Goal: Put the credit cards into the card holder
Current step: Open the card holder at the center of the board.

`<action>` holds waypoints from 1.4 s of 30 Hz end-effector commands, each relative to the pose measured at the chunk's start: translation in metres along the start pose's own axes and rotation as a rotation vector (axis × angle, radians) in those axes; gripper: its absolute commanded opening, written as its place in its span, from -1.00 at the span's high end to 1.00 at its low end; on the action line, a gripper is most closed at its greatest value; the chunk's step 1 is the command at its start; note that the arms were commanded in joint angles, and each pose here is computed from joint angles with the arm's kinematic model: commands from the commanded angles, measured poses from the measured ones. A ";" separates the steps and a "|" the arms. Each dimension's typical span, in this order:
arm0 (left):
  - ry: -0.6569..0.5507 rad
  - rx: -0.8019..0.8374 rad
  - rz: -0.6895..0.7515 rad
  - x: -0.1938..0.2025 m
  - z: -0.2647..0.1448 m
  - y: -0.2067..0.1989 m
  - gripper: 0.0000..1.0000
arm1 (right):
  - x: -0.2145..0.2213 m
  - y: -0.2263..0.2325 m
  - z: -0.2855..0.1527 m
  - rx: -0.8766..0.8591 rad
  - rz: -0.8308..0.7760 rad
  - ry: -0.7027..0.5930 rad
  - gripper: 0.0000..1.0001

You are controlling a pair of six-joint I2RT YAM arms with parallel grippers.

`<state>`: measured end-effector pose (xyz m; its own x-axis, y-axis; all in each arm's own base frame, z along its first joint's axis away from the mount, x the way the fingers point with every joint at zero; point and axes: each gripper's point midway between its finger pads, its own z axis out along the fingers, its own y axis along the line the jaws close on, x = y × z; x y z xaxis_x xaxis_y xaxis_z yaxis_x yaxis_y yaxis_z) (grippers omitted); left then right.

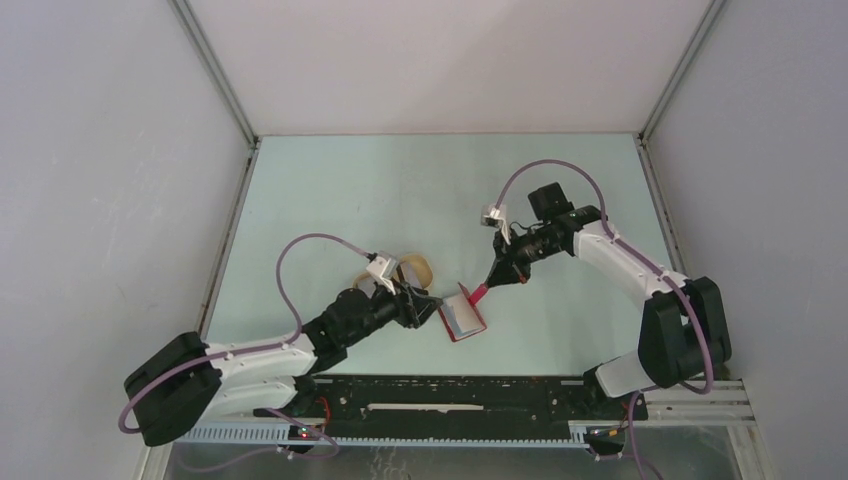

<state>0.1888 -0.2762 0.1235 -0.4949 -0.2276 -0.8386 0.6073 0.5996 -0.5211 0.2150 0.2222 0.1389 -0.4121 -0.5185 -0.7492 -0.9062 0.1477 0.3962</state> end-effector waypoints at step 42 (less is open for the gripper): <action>0.194 -0.013 -0.095 0.033 0.055 -0.020 0.21 | 0.006 -0.014 0.008 0.152 0.145 0.113 0.54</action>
<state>0.1865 -0.3311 0.0736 -0.6949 -0.0812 -0.7145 0.5360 0.6038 -0.5900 0.2331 0.2047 0.1636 -0.4280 -0.5133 -0.7438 -0.8952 0.3537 0.2711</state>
